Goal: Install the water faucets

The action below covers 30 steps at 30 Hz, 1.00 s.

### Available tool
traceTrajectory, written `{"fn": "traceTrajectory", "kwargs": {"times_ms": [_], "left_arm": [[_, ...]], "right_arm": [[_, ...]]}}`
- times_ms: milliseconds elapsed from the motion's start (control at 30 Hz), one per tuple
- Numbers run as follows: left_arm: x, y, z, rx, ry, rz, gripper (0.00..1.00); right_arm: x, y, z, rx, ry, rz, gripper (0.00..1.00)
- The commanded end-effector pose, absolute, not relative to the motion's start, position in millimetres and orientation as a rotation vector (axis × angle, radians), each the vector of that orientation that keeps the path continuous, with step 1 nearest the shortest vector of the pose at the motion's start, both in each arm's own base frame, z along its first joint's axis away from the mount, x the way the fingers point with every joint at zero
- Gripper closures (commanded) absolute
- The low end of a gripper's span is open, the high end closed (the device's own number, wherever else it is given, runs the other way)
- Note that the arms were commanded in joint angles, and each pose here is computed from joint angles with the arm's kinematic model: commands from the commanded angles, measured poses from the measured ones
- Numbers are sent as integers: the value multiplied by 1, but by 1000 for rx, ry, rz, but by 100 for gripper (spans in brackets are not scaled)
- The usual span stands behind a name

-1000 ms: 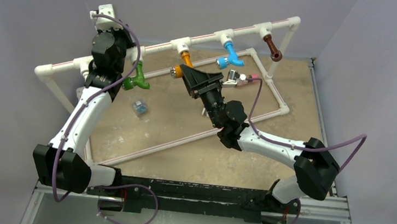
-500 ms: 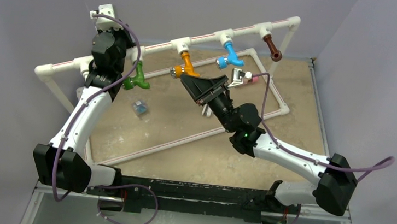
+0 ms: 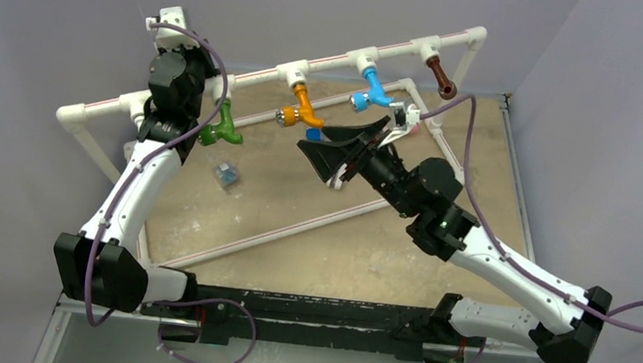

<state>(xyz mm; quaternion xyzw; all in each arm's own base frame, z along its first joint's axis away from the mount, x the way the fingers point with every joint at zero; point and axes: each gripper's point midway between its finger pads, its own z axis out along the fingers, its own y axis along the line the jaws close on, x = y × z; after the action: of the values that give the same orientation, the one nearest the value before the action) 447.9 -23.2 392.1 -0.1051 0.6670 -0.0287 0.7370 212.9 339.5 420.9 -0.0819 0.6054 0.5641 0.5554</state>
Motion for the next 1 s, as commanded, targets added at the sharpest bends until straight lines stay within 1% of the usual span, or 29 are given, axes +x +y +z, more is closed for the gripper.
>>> {"fn": "traceTrajectory", "kwargs": {"times_ms": [0, 100, 233, 467, 700, 833, 967], "left_arm": [[444, -34, 268, -166, 1850, -29, 100], [444, -33, 268, -166, 1850, -26, 100], [444, -33, 267, -166, 1853, -22, 100], [444, -33, 267, -165, 1853, -24, 100], [444, -32, 266, -167, 1854, -22, 100], [445, -32, 266, -167, 1855, -19, 100], [445, -32, 265, -166, 1856, -19, 100]], "right_arm": [[215, 304, 463, -517, 1219, 895, 22], [220, 296, 465, -699, 1148, 662, 22], [220, 292, 462, -895, 1022, 422, 21], [230, 294, 442, -1121, 841, -35, 20], [248, 305, 425, -1221, 729, -415, 20], [251, 319, 423, -1224, 672, -528, 20], [265, 328, 418, -1186, 704, -618, 20]]}}
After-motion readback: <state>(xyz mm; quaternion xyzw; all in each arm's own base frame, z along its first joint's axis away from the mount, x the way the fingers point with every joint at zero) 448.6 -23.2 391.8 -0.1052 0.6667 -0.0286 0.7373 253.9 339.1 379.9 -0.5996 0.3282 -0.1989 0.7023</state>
